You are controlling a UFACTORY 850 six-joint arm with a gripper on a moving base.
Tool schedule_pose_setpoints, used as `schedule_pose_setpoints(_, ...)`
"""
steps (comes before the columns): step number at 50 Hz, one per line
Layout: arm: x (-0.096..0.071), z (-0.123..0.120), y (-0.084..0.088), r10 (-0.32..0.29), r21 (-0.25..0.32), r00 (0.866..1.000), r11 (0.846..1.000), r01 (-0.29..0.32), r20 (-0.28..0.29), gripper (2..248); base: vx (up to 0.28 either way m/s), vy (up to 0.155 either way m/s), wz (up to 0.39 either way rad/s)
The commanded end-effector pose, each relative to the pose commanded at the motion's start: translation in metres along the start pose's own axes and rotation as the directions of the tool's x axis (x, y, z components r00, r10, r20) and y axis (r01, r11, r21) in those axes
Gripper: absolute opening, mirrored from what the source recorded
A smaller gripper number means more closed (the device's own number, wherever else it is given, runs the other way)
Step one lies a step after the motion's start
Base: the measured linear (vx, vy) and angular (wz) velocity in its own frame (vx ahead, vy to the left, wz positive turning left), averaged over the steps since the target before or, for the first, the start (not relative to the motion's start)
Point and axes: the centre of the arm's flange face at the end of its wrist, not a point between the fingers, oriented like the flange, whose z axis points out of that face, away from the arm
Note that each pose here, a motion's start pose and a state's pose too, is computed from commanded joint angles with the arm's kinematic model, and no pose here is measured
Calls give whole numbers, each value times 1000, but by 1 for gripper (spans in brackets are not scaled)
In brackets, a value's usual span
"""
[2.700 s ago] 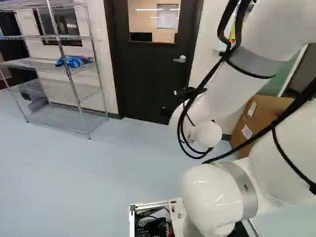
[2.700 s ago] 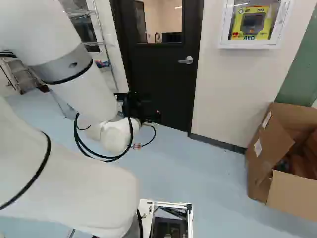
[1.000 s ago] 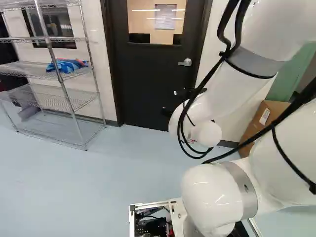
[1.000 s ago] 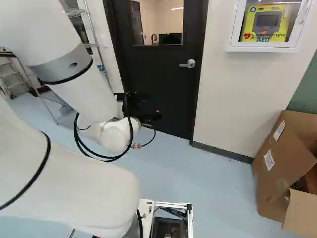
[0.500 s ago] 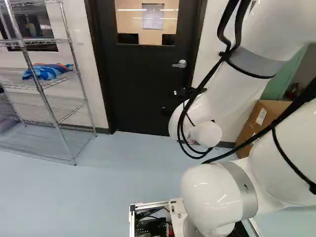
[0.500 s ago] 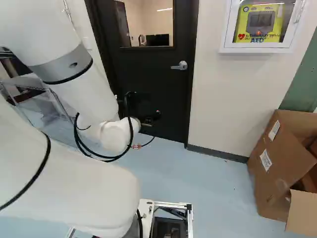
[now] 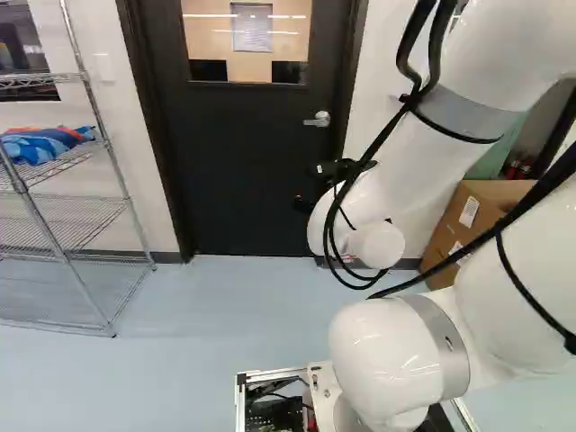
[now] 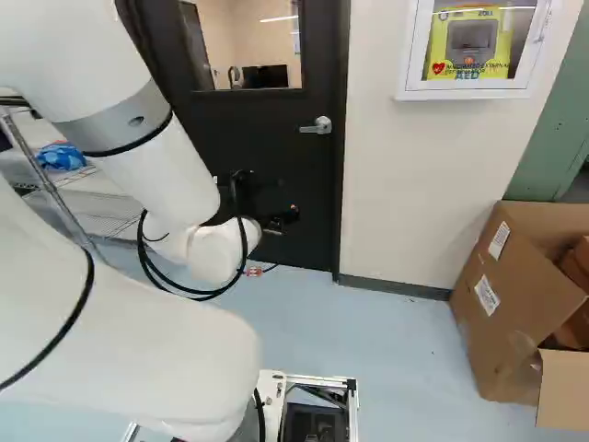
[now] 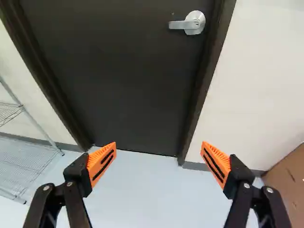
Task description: Open the door and move inside
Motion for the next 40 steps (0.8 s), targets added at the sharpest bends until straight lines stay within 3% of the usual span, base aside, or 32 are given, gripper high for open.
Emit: schedule_pose_setpoints(40, 0, 0, 0, 0, 0, 1000, 1000, 0, 0, 247, 161, 90, -212)
